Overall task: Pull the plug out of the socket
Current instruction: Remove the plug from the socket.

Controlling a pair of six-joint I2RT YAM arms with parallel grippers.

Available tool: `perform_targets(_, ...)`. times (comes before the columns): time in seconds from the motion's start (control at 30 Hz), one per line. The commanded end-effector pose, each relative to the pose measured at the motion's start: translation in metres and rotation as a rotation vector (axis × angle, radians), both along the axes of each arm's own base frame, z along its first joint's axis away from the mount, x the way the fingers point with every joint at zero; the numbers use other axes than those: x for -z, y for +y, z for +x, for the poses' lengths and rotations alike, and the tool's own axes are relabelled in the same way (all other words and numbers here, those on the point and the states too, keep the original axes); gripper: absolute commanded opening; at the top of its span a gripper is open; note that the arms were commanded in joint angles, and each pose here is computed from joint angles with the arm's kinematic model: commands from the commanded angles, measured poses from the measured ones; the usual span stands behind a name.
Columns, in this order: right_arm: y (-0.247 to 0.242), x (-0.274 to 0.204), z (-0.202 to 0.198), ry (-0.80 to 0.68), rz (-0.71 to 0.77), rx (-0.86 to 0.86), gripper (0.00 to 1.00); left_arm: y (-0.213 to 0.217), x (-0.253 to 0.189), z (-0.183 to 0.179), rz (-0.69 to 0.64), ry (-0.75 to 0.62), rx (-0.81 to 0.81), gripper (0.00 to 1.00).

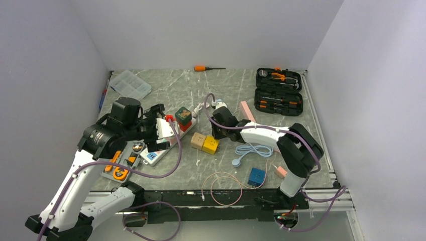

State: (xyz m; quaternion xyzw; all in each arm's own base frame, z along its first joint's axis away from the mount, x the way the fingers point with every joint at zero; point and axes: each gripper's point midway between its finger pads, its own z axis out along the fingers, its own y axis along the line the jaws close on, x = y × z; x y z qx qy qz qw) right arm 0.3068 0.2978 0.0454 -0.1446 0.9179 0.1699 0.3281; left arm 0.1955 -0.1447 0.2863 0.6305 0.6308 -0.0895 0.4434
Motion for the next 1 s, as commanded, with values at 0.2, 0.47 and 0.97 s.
perform_targets(0.2,-0.014,-0.059,0.002,-0.168,0.047,0.019,0.78,0.003,-0.017,-0.01,0.013,-0.064,0.056,0.99)
perform_targets(0.47,0.023,-0.053,-0.044,-0.186,0.192,-0.311,1.0,0.01,-0.017,-0.017,0.057,-0.093,0.086,0.99)
perform_targets(0.97,0.049,-0.028,-0.058,-0.313,0.098,-0.475,1.0,0.008,-0.021,-0.02,0.038,-0.089,0.093,0.99)
